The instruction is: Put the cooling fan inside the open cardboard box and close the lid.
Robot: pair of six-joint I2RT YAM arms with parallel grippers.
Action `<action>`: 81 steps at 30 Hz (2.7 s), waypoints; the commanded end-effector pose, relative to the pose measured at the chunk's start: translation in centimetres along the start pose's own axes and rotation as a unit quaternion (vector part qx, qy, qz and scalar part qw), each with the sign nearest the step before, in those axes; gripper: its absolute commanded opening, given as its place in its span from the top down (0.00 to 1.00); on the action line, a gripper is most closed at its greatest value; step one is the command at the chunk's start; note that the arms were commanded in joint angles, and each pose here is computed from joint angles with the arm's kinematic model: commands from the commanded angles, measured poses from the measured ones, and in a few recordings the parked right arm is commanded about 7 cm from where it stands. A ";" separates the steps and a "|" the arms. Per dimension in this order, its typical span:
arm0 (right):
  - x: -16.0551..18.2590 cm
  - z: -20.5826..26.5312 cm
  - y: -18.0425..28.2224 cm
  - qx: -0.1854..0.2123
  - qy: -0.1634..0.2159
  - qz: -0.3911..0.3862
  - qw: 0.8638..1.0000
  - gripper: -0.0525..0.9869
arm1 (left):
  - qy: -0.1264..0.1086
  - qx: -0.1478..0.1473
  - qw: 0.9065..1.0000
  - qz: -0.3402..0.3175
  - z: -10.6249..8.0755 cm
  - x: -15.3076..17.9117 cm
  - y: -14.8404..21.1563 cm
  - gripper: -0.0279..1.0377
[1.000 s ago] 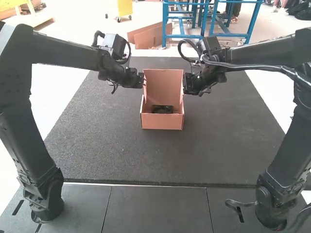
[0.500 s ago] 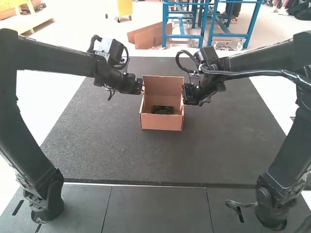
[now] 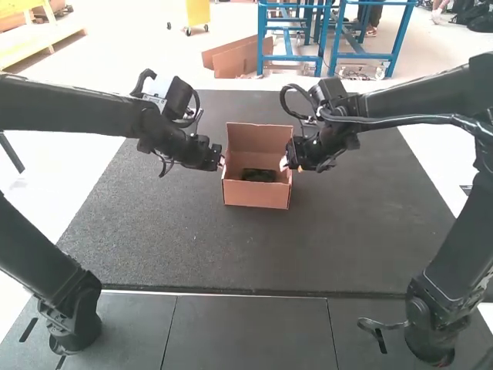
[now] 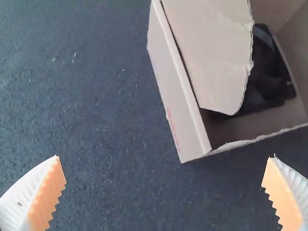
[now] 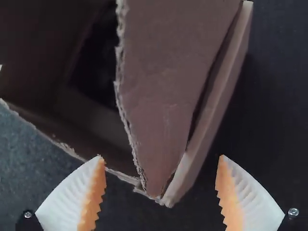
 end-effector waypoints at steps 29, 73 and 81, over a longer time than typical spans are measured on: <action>-2.9 0.4 11.5 0.042 0.077 -0.109 0.990 0.08 | 0.034 -0.074 0.978 -0.192 1.2 -17.2 0.9 0.06; -2.0 -1.6 12.4 0.022 0.046 -0.099 0.994 0.08 | -0.057 -0.015 0.998 0.018 -6.4 -5.0 -6.9 0.06; -0.6 -1.0 12.1 0.004 0.056 -0.069 0.996 0.08 | -0.069 -0.008 0.997 0.037 -6.8 -1.9 -8.0 0.06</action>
Point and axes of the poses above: each hand's point on the last joint's axis, 136 mm out from that joint toward the fingers, its own y axis back along the fingers, its own z axis along the line the jaws close on, x = y × z, the point moved 3 cm from there along y, back along the fingers, and after that the axes turned 15 degrees about y, right-handed, at the moved point
